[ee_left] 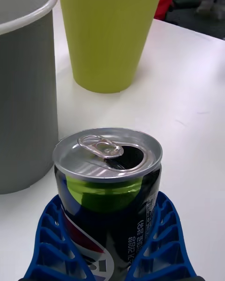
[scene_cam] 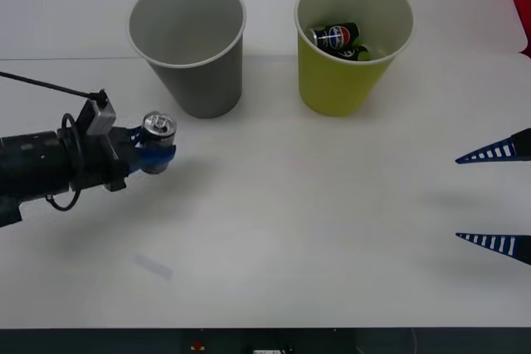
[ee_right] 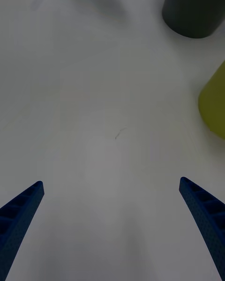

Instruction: Put the can into the green bin and the plastic bottle into the gray bin

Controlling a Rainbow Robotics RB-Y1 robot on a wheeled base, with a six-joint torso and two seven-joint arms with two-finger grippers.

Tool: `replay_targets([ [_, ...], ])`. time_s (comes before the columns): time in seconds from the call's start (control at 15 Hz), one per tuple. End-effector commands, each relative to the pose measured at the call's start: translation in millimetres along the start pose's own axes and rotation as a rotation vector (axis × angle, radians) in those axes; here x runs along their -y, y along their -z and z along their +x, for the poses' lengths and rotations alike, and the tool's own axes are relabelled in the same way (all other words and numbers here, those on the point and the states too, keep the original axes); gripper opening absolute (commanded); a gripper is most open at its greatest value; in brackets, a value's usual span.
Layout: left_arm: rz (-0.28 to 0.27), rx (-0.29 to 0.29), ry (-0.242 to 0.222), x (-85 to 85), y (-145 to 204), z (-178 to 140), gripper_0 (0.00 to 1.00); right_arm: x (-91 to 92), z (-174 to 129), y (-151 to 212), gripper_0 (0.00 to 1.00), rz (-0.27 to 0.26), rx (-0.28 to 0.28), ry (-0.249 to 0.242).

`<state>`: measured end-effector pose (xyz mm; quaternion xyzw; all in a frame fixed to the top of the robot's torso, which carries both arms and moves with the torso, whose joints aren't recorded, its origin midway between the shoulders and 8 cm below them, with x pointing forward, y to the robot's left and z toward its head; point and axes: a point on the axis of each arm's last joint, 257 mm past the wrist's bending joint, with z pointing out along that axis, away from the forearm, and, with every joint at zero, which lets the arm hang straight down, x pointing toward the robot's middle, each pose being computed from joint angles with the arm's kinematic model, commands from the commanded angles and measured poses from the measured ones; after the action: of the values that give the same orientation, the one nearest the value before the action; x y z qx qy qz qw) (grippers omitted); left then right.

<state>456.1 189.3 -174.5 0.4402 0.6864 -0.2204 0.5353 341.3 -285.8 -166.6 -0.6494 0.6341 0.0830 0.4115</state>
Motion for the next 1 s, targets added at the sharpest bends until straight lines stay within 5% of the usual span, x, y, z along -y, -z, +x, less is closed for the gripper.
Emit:
replay_targets([
  [0.07,0.031,-0.061,0.042,8.7,12,-17,0.00,0.0,0,0,1.00,0.000,0.000,0.000],
  [0.4,0.036,-0.112,0.177,32.3,14,-54,0.00,0.0,0,0,1.00,0.000,0.000,0.000],
  [0.67,0.014,-0.166,0.238,51.1,11,-87,0.00,0.0,0,0,1.00,0.000,0.000,0.000],
  [0.8,0.014,-0.184,0.231,57.4,10,-109,0.00,0.0,0,0,1.00,0.000,0.000,0.000],
  [1.0,0.027,-0.176,0.144,56.0,6,-141,0.00,0.0,0,0,1.00,0.000,0.000,0.000],
])
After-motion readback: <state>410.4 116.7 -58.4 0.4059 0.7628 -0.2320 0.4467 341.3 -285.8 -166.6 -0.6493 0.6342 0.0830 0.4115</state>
